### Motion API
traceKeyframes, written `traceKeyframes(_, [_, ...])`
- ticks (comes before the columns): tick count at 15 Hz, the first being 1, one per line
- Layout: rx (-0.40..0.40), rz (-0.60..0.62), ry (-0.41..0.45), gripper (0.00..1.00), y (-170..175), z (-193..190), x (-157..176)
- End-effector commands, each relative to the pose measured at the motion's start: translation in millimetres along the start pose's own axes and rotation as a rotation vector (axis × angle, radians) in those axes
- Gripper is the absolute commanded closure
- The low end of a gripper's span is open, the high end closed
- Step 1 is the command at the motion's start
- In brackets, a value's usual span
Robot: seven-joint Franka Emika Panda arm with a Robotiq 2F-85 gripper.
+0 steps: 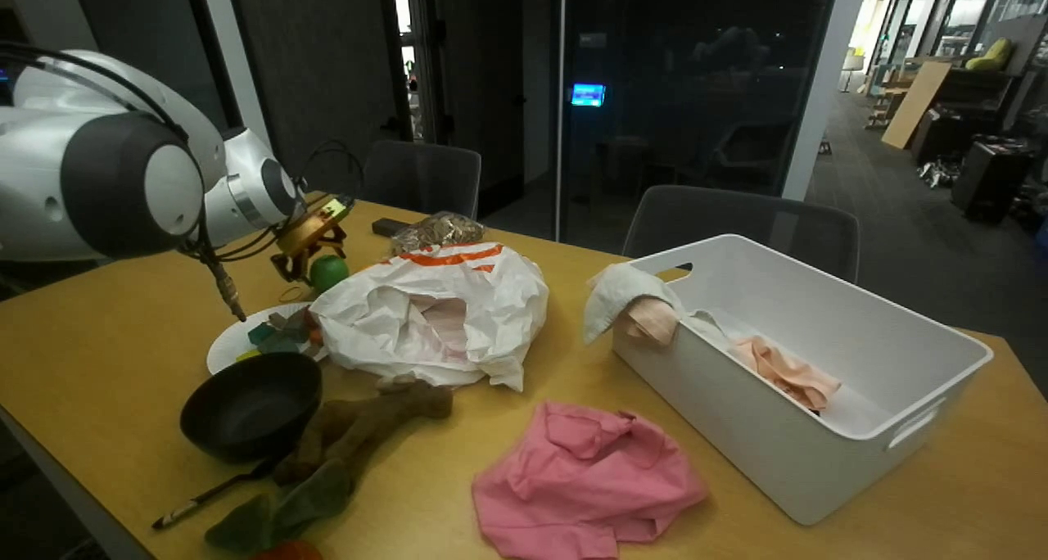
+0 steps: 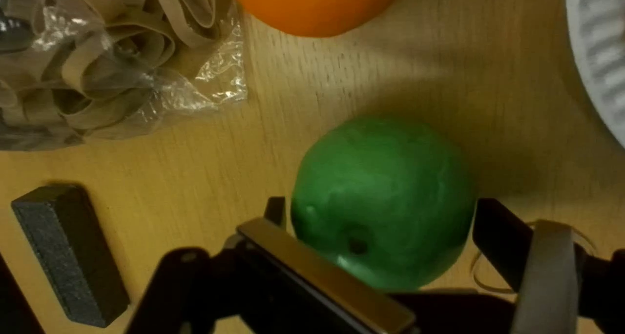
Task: Pick up the orange toy, green apple toy and small red toy and put them into the black bowl one by one
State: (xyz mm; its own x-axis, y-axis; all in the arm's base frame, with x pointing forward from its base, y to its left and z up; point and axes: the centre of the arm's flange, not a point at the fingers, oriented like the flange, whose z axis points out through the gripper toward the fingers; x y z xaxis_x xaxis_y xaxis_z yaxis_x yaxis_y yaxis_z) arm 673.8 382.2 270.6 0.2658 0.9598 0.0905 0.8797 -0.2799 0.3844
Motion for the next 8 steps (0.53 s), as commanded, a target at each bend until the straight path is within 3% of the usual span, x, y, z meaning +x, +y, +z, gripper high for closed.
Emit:
traceKeyframes(1, [-0.032,-0.027,-0.012,0.26,8,8,6])
traceKeyframes(3, [-0.036,-0.021,-0.018,0.36,11,2,2])
traceKeyframes(6, [-0.053,0.008,-0.031,0.36,17,-25,-6])
traceKeyframes(8, [-0.049,0.068,-0.049,0.36,28,-63,-17])
